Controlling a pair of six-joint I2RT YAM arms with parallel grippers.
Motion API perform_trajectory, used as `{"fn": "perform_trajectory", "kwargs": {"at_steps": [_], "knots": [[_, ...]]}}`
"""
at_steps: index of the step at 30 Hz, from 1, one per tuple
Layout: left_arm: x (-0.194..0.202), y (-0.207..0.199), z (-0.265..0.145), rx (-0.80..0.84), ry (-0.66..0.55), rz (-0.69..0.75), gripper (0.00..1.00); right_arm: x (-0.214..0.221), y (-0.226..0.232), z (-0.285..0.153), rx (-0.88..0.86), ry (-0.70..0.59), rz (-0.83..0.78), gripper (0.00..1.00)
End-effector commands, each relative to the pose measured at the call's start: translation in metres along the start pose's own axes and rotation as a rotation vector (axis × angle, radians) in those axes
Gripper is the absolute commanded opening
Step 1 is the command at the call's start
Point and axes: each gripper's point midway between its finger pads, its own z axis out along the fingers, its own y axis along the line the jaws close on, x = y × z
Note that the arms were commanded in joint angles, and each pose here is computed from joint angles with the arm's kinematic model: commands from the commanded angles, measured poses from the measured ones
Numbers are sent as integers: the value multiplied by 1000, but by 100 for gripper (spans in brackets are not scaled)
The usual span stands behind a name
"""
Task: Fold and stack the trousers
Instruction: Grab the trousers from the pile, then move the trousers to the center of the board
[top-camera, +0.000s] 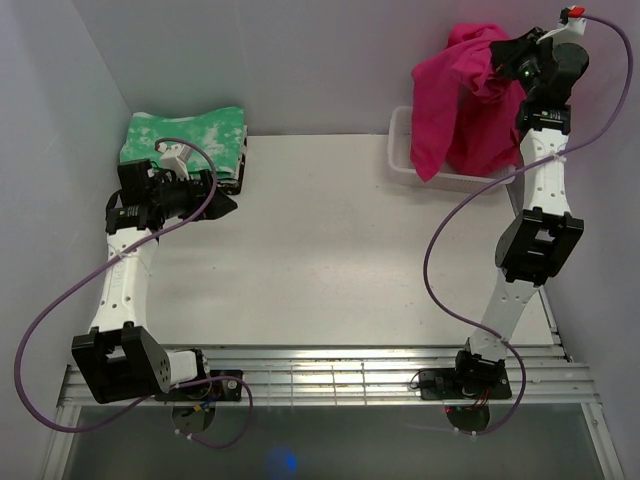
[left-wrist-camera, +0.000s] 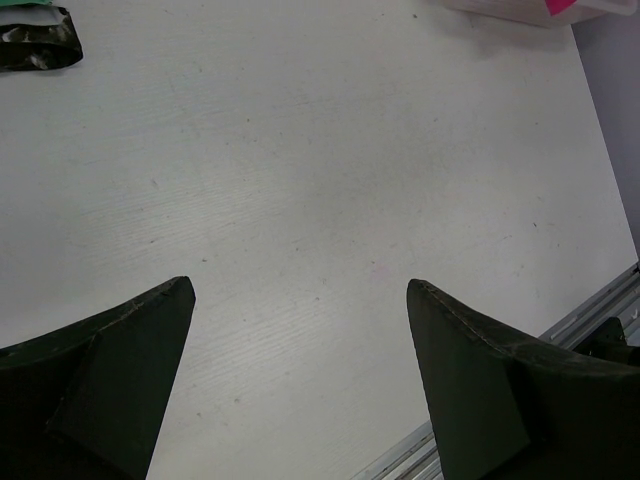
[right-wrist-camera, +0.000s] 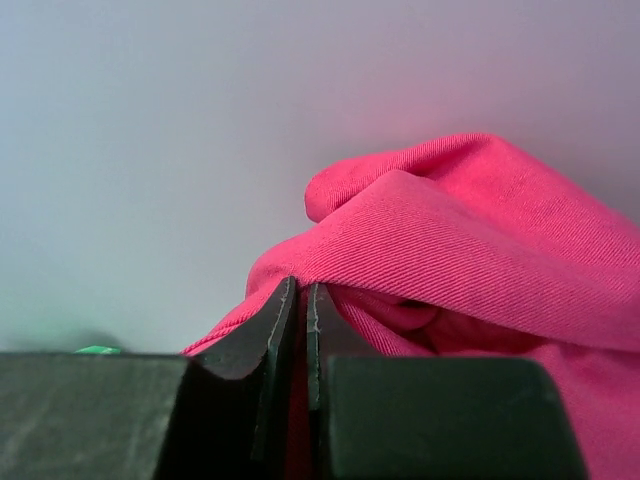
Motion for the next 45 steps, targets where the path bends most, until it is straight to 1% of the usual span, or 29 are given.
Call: {"fn": "perform_trajectory", "kwargs": {"at_steps": [1,5,6,10,16,17,19,22,24,25,29,32,35,36,37,39,40,43,44,45], "knots": [[-1,-14,-11,29,-27,23,98,-161,123,-53,-220,-425,-248,8],[-1,-16,-11,37,-30,15,98,-196,146,-70,-212,-581,-370,8],[0,-15,-11,39,-29,14,98,-208,154,-76,-207,-642,-415,8],[1,-17,-11,46,-27,11,98,-227,182,-91,-249,-745,-499,8],[2,-20,-12,60,-27,8,98,-232,249,-124,-363,-838,-576,8],[2,-20,-12,60,-29,8,98,-230,265,-129,-381,-871,-613,8],[2,-22,-14,62,-33,13,98,-233,283,-142,-401,-907,-635,8],[3,-22,-15,60,-37,14,98,-237,304,-156,-452,-920,-620,8],[5,-22,-15,56,-40,18,98,-227,320,-161,-508,-895,-586,8],[5,-22,-16,55,-42,17,98,-230,331,-174,-529,-906,-583,8],[5,-21,-16,45,-46,14,98,-204,371,-193,-643,-864,-532,8],[3,-20,-17,30,-56,11,98,-182,390,-199,-698,-803,-507,8],[1,-20,-19,25,-64,12,98,-144,386,-190,-696,-695,-478,8],[1,-21,-19,24,-65,15,98,-138,385,-193,-697,-669,-467,8],[1,-21,-20,22,-67,17,98,-101,373,-177,-687,-561,-438,8],[2,-21,-21,21,-67,20,98,-71,362,-172,-670,-474,-402,8],[4,-20,-20,19,-64,18,98,-32,348,-161,-652,-379,-383,8],[5,-19,-20,14,-58,21,98,14,322,-156,-597,-283,-376,8],[5,-18,-20,6,-59,27,98,46,305,-153,-562,-225,-386,8],[6,-17,-20,2,-53,27,98,57,297,-155,-547,-205,-397,8]]}}
